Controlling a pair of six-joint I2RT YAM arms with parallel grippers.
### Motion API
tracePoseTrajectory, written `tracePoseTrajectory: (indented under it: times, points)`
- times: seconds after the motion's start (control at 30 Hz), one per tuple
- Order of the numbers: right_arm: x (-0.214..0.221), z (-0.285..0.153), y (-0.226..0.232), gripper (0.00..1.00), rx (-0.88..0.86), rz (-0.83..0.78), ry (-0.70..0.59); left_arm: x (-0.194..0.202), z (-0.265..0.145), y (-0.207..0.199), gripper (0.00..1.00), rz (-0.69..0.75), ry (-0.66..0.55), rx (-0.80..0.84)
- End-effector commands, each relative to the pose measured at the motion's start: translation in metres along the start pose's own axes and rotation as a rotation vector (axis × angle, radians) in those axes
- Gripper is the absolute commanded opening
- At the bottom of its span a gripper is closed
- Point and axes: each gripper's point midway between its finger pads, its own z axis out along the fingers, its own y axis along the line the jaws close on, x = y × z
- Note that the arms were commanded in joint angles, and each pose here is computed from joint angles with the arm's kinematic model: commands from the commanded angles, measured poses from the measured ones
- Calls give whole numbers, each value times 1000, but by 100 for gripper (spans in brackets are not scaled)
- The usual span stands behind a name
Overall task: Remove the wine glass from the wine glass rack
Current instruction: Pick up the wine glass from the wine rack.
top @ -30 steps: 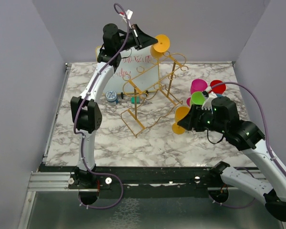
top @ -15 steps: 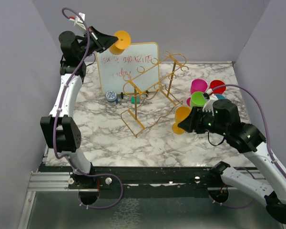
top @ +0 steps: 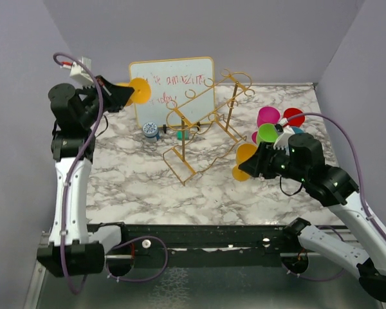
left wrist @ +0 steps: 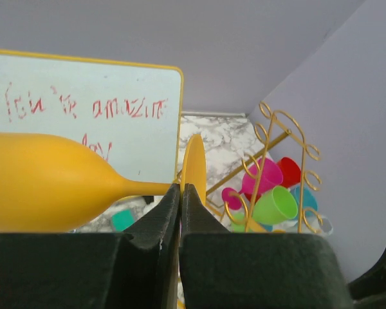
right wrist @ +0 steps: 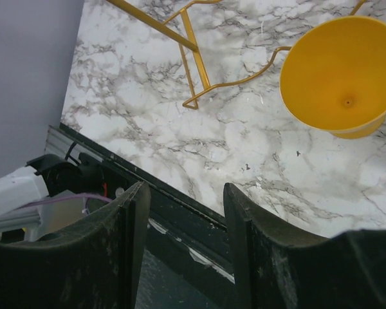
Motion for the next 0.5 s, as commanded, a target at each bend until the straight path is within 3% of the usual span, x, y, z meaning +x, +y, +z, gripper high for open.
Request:
tracePoseTrajectory:
  times: [0.0,0.27,0.47]
  points:
    - [-12,-5,9,55,-40,21,-72,43,-51,7,0,34,75,-136]
    - [-25,-10,3,55,-1,67,-155,108,-106,-18,0,-70,158,-80]
    - [-32,-15,2,55,-4,97,-219,146,-127,-53,0,-164,263,111]
